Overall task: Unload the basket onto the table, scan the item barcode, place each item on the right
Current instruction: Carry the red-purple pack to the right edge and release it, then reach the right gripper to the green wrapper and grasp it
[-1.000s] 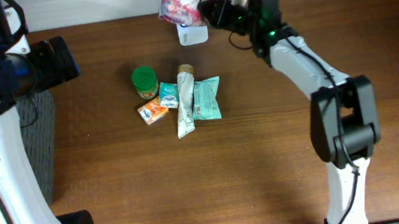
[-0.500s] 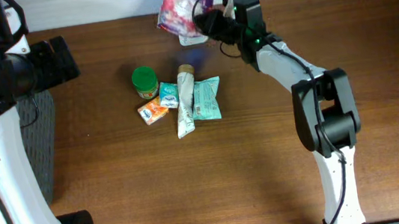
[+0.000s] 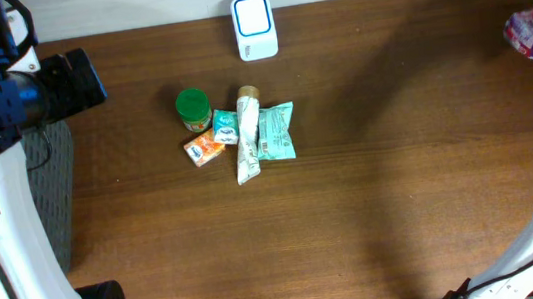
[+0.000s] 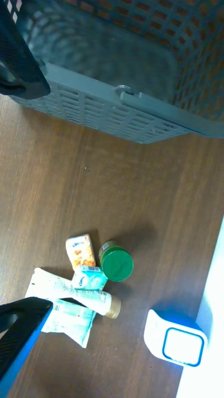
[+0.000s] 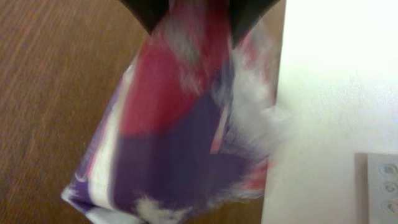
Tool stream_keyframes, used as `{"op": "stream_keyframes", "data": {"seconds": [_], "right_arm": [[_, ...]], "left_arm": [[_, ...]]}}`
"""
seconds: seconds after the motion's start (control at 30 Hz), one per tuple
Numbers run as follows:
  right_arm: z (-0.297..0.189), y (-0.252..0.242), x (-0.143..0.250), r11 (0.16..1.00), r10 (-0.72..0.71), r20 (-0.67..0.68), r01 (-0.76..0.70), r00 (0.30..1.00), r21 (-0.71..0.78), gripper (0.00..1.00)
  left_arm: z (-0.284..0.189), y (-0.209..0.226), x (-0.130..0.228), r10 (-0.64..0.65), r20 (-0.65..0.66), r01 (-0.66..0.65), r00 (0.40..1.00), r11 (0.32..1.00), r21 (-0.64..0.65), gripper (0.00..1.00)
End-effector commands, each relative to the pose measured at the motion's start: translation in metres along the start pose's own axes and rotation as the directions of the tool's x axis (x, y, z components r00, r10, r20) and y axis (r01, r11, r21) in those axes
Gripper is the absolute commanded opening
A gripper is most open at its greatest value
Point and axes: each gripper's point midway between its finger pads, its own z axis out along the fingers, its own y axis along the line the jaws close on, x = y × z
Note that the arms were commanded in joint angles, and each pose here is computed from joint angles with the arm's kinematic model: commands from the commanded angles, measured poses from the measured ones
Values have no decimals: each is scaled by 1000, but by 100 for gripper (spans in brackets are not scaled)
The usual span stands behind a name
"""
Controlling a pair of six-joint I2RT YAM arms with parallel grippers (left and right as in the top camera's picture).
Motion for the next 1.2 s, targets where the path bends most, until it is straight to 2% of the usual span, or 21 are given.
{"op": "stream_keyframes", "data": {"seconds": [0.0,0.03,0.07,0.17,0.27,0.3,0.37,0.43,0.47,0.5,0.57,0.6,0.67,0.7,0.9,1.0,1.03,1.07,1.17], "right_arm": [[6,0,6,992,-122,-7,122,993,13,46],[7,-1,12,991,-129,-27,129,991,21,67],[5,7,25,989,-146,-93,143,985,-39,73],[-25,43,39,973,-178,-151,151,972,-175,85],[-87,102,64,885,-389,-95,343,916,-315,86],[-120,136,126,748,-579,-146,452,802,-486,86],[-130,139,195,688,-675,-268,456,687,-564,87],[-135,122,303,497,-866,-333,564,374,-659,86],[-132,110,340,457,-888,-372,611,271,-646,92],[-129,100,363,426,-895,-396,662,206,-617,99],[-122,86,412,275,-922,-384,788,53,-552,99],[-120,87,424,209,-934,-358,827,11,-521,99],[-127,90,448,153,-945,-325,825,-38,-543,99],[-129,93,456,136,-950,-308,820,-50,-555,99],[-121,85,471,170,-941,-336,791,-47,-587,99],[-106,57,508,261,-903,-422,673,-84,-692,98],[-101,52,517,285,-894,-439,641,-91,-713,96],[-90,40,525,318,-874,-475,619,-102,-718,89],[-77,17,543,385,-831,-541,566,-132,-729,83]], "left_arm": [[-2,1,0,-10,4,10,1000,1000,5,99],[-2,1,0,-10,4,10,1000,1000,5,99],[-2,1,0,-10,5,10,1000,1000,5,99],[-2,1,0,-10,4,10,1000,1000,5,99],[-2,1,0,-10,4,10,1000,1000,5,99],[-2,1,0,-10,4,10,1000,1000,5,99],[-2,1,0,-10,5,10,1000,1000,5,99],[-2,1,0,-10,4,10,1000,1000,5,99],[-2,1,0,-10,4,10,1000,1000,5,99],[-2,1,0,-10,4,10,1000,1000,5,99],[-2,1,0,-10,4,10,1000,1000,5,99],[-2,1,0,-10,4,10,1000,1000,5,99],[-2,1,0,-10,4,10,1000,1000,5,99],[-2,1,0,-10,4,10,1000,1000,5,99],[-2,1,0,-10,4,10,1000,1000,5,99],[-2,1,0,-10,5,10,1000,1000,5,99],[-2,1,0,-10,4,10,1000,1000,5,99],[-2,1,0,-10,5,10,1000,1000,5,99],[-2,1,0,-10,4,10,1000,1000,5,99]]}}
